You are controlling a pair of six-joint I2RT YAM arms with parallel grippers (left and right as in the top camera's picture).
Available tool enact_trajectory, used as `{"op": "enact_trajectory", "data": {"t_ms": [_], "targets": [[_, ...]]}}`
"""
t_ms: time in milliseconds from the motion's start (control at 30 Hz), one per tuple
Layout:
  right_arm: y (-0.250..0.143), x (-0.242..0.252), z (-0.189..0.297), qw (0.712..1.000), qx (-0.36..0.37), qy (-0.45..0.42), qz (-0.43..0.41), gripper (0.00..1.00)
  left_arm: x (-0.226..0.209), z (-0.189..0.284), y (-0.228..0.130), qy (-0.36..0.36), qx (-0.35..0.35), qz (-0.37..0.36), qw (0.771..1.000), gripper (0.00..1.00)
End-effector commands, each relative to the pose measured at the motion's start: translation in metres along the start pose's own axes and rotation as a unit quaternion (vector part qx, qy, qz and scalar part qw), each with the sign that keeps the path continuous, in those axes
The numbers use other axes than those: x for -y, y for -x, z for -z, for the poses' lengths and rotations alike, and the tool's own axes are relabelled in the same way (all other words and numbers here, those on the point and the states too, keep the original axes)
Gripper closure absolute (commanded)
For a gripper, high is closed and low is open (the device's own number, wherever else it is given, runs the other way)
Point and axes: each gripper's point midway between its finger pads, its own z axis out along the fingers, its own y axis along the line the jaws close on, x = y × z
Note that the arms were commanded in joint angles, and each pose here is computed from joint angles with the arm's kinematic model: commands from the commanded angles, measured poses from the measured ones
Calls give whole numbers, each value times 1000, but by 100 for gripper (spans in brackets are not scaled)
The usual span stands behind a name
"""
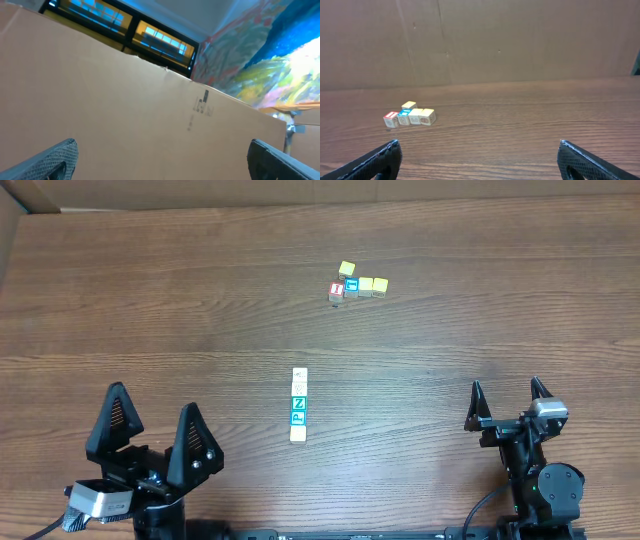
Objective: Flip 5 blocks
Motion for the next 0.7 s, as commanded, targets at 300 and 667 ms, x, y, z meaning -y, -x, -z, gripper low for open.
{"op": "enact_trajectory", "data": {"t_ms": [300,667], "targets": [[-1,2,0,1000,3,-5,4,0,-18,10,-29,23,-29,-4,999,0],[-1,2,0,1000,3,-5,4,0,-49,23,-94,54,-96,1,994,0]]}}
